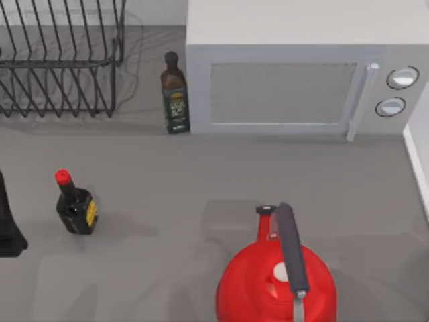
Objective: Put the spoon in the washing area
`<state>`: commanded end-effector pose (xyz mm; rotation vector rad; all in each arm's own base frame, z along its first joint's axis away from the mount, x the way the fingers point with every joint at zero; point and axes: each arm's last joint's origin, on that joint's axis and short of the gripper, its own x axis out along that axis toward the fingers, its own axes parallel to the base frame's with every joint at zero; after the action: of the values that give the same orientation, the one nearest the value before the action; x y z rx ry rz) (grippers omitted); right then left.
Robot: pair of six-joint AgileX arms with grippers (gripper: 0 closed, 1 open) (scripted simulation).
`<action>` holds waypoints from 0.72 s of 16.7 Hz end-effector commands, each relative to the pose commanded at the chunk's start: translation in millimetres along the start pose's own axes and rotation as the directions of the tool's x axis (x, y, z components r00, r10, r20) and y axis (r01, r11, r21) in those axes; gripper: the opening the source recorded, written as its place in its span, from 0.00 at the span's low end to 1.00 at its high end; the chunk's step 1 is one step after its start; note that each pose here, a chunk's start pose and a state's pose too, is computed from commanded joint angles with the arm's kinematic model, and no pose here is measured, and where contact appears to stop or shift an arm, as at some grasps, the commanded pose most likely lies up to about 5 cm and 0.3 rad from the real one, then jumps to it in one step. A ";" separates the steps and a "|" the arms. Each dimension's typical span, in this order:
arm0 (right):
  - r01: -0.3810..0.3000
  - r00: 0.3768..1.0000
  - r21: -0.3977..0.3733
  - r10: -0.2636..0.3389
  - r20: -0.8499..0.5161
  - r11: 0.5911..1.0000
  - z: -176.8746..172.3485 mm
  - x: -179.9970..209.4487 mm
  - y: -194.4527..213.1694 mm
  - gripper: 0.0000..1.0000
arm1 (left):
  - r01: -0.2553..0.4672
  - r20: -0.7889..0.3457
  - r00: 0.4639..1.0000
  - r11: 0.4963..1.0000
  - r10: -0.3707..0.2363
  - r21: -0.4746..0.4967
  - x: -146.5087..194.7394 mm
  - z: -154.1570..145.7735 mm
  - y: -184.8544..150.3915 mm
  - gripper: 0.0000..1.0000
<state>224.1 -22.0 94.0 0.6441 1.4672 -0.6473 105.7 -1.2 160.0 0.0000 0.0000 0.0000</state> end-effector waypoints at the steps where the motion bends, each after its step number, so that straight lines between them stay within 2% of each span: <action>1: 0.000 1.000 0.000 0.000 0.000 1.000 -0.2 0.9 -0.2 1.00 | 0.000 0.000 1.000 1.000 0.000 0.000 0.0 0.0 0.0 1.00; 4: 0.000 1.000 0.000 0.000 0.000 1.000 -0.2 0.9 -0.2 1.00 | 0.000 0.000 1.000 1.000 0.000 0.000 0.0 0.0 0.0 1.00; 12: 0.000 1.000 0.000 0.000 0.000 1.000 -0.2 0.9 -0.2 0.40 | 0.000 0.000 1.000 1.000 0.000 0.000 0.0 0.0 0.0 1.00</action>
<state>223.8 -22.1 93.1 0.6442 1.4677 -0.6477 105.7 -1.2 160.0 0.0000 0.0000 0.0000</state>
